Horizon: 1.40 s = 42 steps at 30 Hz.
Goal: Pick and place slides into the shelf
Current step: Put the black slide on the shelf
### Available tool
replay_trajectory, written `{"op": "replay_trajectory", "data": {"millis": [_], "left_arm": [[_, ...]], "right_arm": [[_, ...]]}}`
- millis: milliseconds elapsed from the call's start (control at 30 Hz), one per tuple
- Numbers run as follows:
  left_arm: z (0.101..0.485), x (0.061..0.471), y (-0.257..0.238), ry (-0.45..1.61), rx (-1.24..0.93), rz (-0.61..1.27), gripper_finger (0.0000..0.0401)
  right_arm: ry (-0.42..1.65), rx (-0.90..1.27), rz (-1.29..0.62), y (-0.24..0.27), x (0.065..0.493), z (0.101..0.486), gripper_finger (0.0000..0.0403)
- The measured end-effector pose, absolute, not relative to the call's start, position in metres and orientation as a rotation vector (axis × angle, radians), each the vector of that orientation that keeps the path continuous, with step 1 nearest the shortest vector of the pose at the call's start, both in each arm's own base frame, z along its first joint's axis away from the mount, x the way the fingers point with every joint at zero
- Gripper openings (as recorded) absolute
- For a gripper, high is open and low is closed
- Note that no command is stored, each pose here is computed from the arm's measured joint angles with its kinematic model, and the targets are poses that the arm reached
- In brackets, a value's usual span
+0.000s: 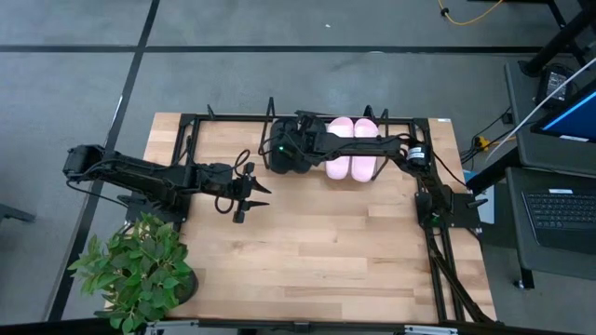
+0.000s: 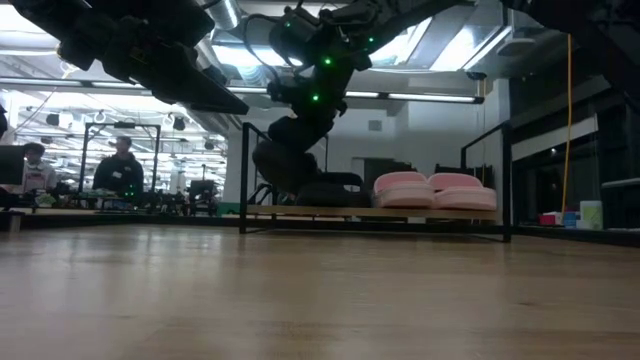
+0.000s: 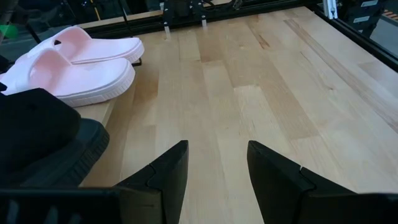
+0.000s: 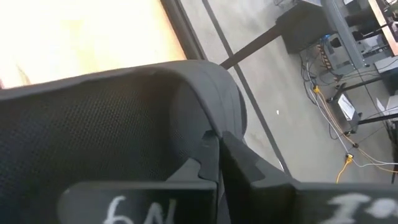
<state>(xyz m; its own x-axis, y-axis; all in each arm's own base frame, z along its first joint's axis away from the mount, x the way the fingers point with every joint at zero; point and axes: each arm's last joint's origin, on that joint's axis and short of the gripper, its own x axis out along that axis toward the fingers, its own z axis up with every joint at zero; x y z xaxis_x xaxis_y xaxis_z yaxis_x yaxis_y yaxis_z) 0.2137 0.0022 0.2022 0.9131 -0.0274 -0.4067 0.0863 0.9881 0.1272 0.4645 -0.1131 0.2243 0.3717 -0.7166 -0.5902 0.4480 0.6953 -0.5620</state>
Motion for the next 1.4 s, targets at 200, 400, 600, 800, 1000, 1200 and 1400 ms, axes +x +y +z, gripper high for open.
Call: {"op": "replay_trajectory", "data": {"millis": [200,400,600,800,1000,1200,1400], "left_arm": [[0.202,0.214,0.002,0.416,0.138,-0.057,0.0157],[0.202,0.214,0.002,0.417,0.124,-0.055,0.0157],[0.202,0.214,0.002,0.417,0.122,-0.054,0.0157],[0.202,0.214,0.002,0.417,0.123,-0.054,0.0157],[0.202,0.214,0.002,0.417,0.123,-0.054,0.0157],[0.202,0.214,0.002,0.417,0.123,-0.055,0.0157],[0.202,0.214,0.002,0.417,0.123,-0.055,0.0157]], "right_arm": [[0.891,-0.355,-0.801,-0.115,0.466,0.228,0.0006],[0.905,-0.369,-0.816,-0.124,0.464,0.228,0.0006],[0.904,-0.343,-0.820,-0.135,0.461,0.228,0.0006],[0.901,-0.329,-0.811,-0.135,0.461,0.228,0.0006],[0.902,-0.321,-0.785,-0.135,0.462,0.226,0.0006],[0.943,-0.353,-0.728,-0.135,0.465,0.214,0.0006],[0.928,-0.336,-0.744,-0.135,0.467,0.212,0.0006]]}}
